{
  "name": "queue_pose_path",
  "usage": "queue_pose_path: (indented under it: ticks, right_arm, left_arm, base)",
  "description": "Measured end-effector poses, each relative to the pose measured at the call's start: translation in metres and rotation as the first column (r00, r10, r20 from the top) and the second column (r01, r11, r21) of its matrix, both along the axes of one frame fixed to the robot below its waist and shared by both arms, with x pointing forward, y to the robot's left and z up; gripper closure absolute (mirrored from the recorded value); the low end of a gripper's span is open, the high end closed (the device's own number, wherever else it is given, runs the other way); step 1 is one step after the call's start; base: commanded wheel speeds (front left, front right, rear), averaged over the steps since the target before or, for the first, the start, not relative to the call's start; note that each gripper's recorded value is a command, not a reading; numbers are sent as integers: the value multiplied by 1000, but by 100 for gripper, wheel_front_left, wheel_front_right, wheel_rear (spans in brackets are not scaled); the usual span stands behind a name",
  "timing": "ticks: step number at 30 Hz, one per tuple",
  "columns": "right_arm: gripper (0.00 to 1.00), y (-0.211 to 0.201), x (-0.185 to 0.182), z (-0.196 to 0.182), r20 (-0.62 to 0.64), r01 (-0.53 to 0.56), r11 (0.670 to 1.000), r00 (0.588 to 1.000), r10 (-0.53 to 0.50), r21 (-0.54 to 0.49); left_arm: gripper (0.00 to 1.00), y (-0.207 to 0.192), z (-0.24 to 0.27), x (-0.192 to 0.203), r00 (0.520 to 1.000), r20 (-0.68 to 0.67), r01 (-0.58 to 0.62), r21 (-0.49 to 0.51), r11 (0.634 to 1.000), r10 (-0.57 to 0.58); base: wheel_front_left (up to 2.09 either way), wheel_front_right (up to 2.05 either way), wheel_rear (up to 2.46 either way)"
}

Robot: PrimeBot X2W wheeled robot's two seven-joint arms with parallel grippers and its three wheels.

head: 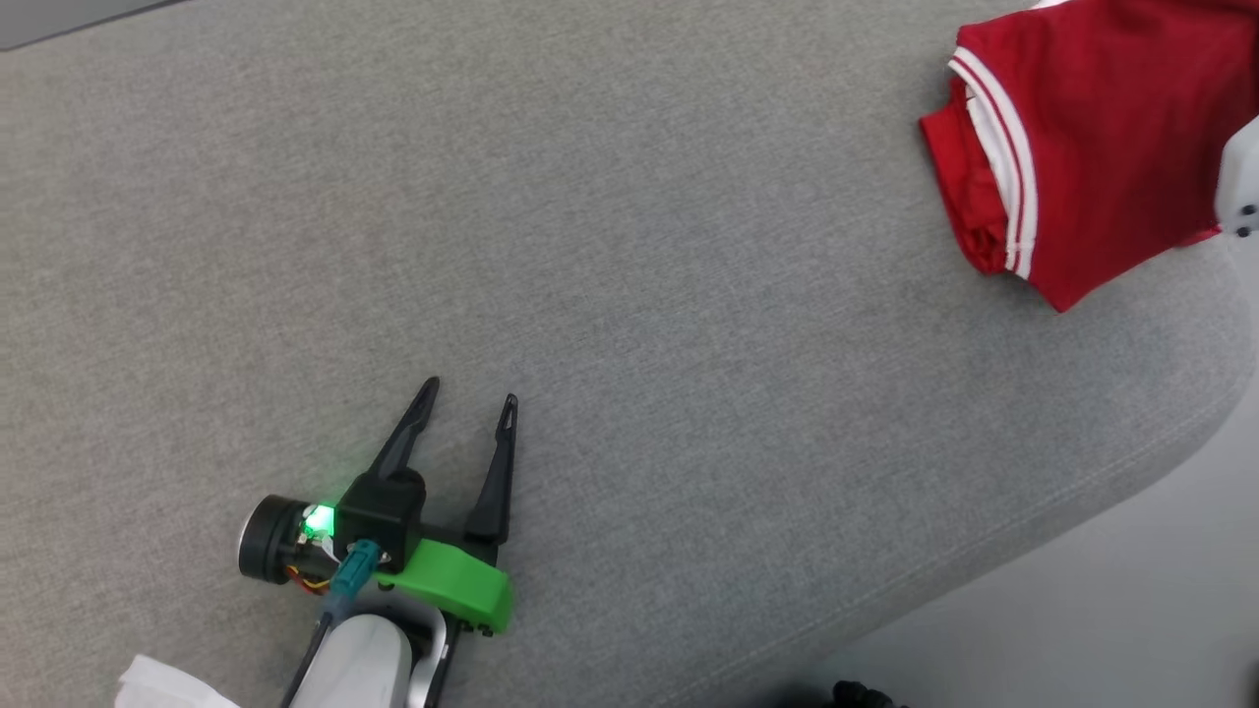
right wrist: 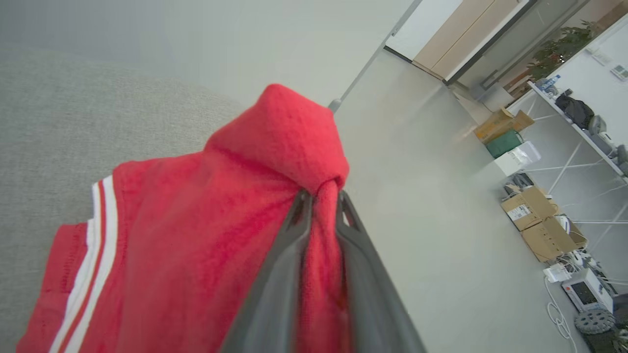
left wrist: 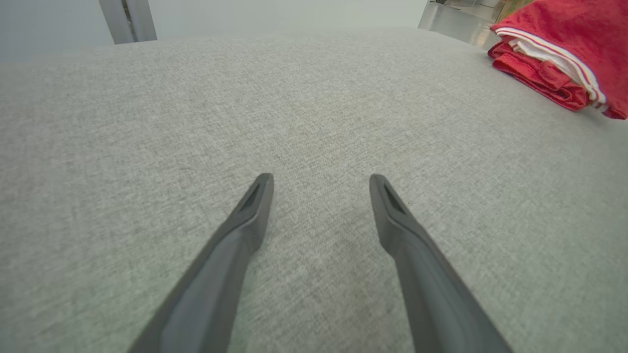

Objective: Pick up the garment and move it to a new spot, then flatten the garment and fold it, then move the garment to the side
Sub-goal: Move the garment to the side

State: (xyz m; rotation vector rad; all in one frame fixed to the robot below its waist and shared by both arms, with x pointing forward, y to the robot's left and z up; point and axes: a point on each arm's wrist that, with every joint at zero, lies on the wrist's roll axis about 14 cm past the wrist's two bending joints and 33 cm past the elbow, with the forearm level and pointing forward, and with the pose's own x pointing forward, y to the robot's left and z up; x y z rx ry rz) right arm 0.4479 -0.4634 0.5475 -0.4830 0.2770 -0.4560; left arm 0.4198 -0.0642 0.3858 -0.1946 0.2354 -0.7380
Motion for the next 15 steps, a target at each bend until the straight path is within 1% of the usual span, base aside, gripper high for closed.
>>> queue_pose_path:
  ticks: [1, 3, 6, 10, 13, 15]
  right_arm:
    - [0, -5, 1, 1, -6, 15, 1000, 1000, -15, -8]
    - [0, -11, 2, 5, 33, 41, 999, 999, -41, 6]
    - [0, 0, 16, 8, 104, 17, 1000, 994, -18, 11]
    - [0, 34, 34, 8, 200, -50, 997, 979, 39, 53]
    - [0, 65, 47, 14, 271, -116, 989, 959, 88, 90]
    - [0, 91, 56, 24, 338, -177, 978, 932, 129, 114]
  left_arm:
    - [0, 3, -2, 1, 1000, -2, -7, 4, 1000, 7]
    - [0, 8, -4, 4, 1000, -6, -21, 10, 1000, 21]
    - [0, 16, -6, 6, 999, -8, -44, 16, 999, 45]
    - [0, 25, -2, 10, 997, -1, -79, 21, 997, 79]
    - [0, 32, 4, 13, 994, 10, -112, 17, 994, 112]
    - [0, 39, 10, 16, 990, 22, -140, 17, 990, 139]
  base:
    - [0, 0, 0]
    - [0, 0, 0]
    - [0, 0, 0]
    - [0, 0, 0]
    - [0, 0, 0]
    - [0, 0, 0]
